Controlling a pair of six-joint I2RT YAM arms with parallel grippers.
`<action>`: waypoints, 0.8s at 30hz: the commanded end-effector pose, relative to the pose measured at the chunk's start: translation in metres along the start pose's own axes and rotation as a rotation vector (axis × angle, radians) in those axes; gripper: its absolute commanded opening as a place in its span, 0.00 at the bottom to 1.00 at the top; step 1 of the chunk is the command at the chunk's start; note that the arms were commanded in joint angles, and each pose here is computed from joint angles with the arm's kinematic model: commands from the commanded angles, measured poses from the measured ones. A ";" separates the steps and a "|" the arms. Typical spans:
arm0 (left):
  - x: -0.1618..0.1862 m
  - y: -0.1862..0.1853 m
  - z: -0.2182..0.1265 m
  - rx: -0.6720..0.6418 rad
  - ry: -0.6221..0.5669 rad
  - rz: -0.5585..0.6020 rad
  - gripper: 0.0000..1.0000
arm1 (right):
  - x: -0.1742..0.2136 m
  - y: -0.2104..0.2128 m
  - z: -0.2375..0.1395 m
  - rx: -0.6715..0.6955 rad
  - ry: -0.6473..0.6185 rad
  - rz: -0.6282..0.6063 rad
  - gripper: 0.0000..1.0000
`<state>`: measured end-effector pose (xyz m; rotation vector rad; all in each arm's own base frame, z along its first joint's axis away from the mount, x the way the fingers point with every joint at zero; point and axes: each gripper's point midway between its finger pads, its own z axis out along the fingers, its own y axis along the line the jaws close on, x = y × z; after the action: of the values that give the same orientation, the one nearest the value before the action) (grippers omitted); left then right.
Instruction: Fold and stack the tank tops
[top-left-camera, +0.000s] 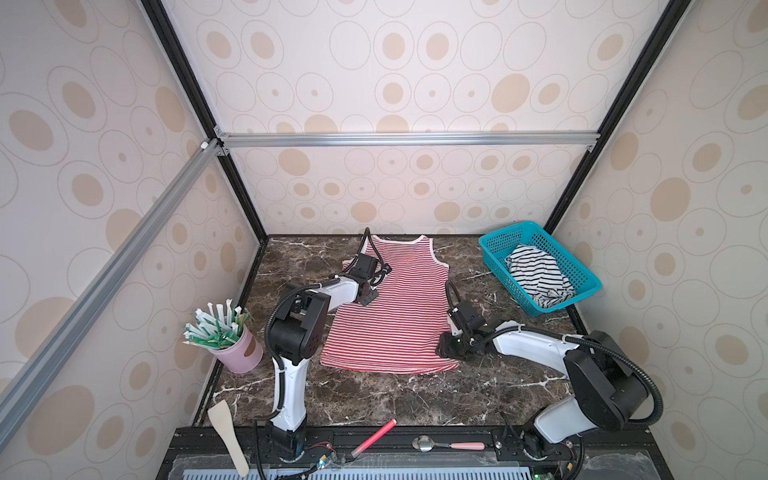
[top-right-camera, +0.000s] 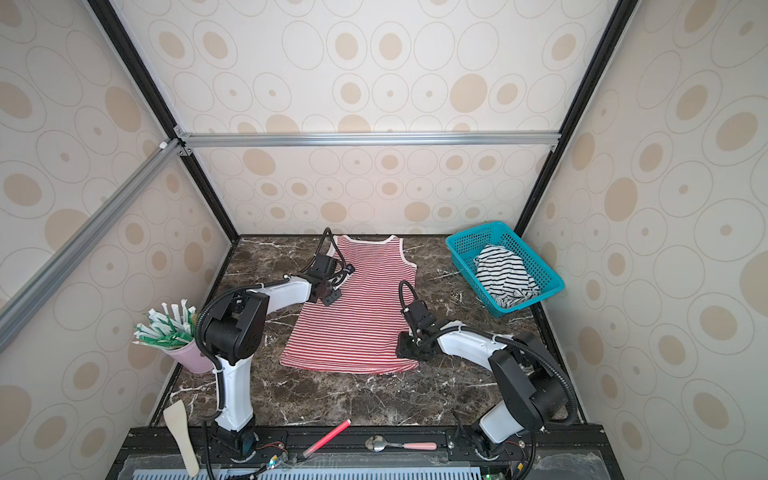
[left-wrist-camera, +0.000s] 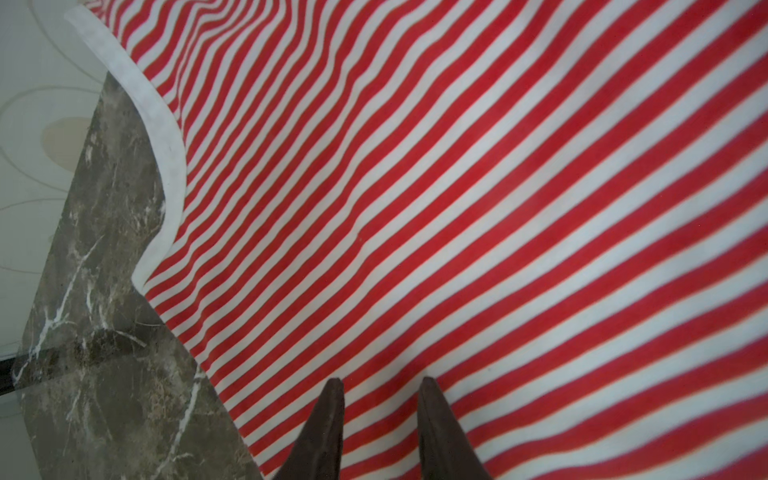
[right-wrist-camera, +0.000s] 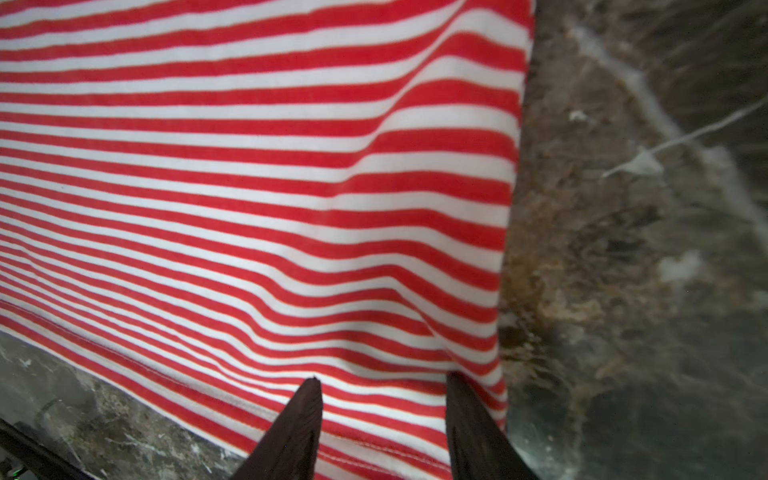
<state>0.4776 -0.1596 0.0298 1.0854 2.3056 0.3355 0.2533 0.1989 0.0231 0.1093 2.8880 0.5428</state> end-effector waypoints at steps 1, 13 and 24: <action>0.023 -0.008 -0.001 0.018 0.069 -0.006 0.31 | 0.022 -0.048 0.019 0.130 0.128 0.068 0.51; 0.098 -0.063 -0.032 0.095 0.190 0.057 0.31 | -0.072 -0.082 0.000 0.263 0.038 0.140 0.51; 0.095 -0.108 -0.084 0.145 0.139 0.119 0.32 | -0.182 -0.069 -0.023 0.298 -0.042 0.113 0.52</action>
<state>0.3436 -0.1633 0.0255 1.2603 2.3066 0.3472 0.4319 0.1161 0.0329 0.3704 2.8810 0.2175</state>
